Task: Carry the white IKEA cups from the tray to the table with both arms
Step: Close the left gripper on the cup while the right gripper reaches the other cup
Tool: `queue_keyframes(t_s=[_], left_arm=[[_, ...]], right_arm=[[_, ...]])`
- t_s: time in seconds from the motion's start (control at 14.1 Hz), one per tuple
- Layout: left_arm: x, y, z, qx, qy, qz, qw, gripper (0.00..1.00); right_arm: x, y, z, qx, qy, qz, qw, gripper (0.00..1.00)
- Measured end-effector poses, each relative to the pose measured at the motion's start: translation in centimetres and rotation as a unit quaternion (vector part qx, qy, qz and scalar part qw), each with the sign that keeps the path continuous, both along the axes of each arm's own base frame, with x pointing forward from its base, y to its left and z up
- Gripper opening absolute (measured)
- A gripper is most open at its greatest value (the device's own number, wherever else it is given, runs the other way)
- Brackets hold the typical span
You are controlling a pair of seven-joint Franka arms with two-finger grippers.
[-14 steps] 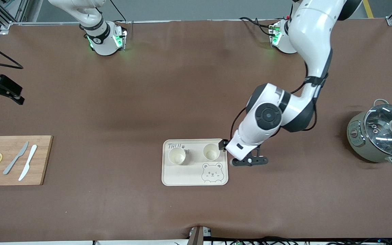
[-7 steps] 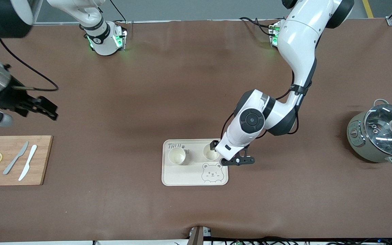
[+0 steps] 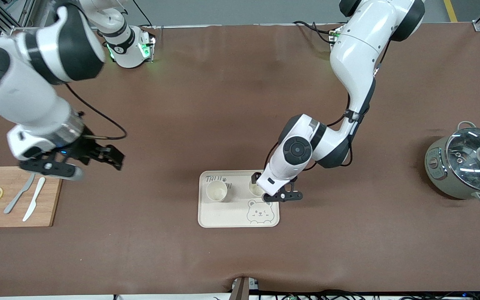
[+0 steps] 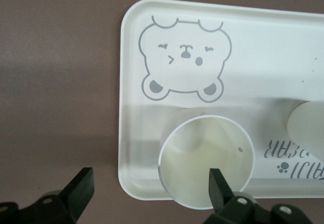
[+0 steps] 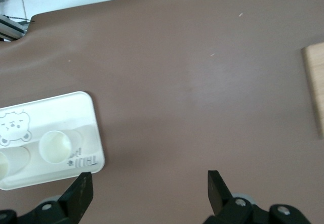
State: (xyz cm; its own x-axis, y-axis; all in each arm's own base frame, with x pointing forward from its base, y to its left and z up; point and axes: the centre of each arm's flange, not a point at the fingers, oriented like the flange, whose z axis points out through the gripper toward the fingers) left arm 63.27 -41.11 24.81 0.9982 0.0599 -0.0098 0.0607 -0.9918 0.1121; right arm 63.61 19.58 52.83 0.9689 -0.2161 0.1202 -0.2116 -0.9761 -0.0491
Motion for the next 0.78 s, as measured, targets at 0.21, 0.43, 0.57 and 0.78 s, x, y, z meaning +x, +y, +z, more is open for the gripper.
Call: queue_keyframes(t_s=[0.21,0.43,0.57,0.78], left_arm=[[-0.1,-0.1,-0.7,0.004,0.002,-0.002,1.000,1.00],[-0.7,-0.6,-1.8,0.020,0.002,0.000,1.000,1.00],[-1.2,-1.1,-2.9,0.035,0.000,0.000,0.999,1.00],[-1.5,-1.3,-3.7,0.043,0.001,0.002,0.999,1.00]], right_arm=[[-0.8,7.1,-3.3,0.011,-0.001,-0.014,1.000,1.00],[-1.2,9.9,-5.1,0.014,0.000,-0.010,1.000,1.00],[-0.9,10.5,-6.0,0.018,-0.006,-0.006,1.000,1.00],[-1.0,13.2,-8.0,0.027,-0.018,0.007,0.999,1.00]])
